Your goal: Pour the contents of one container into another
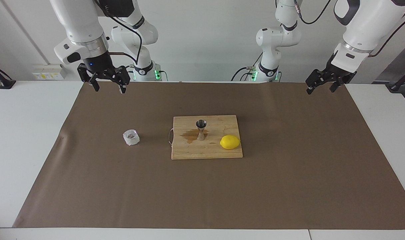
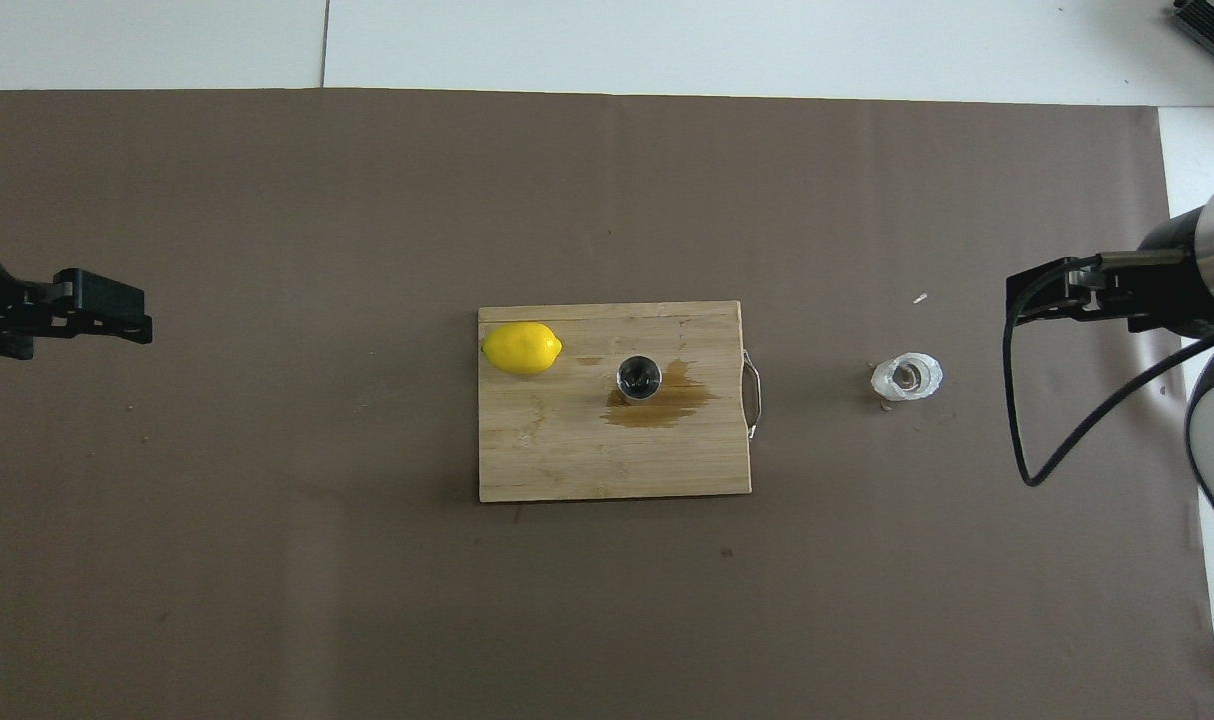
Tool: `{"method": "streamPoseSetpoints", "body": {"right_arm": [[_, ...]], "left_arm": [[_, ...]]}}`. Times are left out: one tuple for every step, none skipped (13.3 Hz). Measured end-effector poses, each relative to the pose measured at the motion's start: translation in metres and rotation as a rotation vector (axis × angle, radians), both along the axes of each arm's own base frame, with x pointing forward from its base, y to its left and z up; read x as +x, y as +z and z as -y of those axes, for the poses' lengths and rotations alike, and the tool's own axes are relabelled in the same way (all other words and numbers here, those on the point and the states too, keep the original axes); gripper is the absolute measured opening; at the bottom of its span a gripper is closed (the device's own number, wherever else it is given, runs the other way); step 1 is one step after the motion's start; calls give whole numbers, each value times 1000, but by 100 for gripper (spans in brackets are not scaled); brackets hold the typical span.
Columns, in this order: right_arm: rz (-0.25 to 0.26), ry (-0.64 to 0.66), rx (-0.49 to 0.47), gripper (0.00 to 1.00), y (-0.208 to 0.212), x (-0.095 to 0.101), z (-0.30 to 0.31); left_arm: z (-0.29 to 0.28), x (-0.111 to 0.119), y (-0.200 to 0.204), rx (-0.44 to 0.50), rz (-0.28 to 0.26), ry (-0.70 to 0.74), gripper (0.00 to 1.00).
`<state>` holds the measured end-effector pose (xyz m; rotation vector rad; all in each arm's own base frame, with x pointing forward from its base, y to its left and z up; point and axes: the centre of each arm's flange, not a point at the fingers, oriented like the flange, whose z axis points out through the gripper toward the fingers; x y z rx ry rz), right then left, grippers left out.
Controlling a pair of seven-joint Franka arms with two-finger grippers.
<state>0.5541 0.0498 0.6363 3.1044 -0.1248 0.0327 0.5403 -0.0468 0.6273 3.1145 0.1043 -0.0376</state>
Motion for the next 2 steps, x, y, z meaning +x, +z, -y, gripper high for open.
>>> {"method": "streamPoseSetpoints", "body": {"right_arm": [[-1, 1, 0, 100, 0, 0, 0], [-3, 2, 1, 100, -1, 0, -1]], "left_arm": [[0, 0, 0, 0, 0, 0, 100], [0, 0, 0, 0, 0, 0, 100]]}}
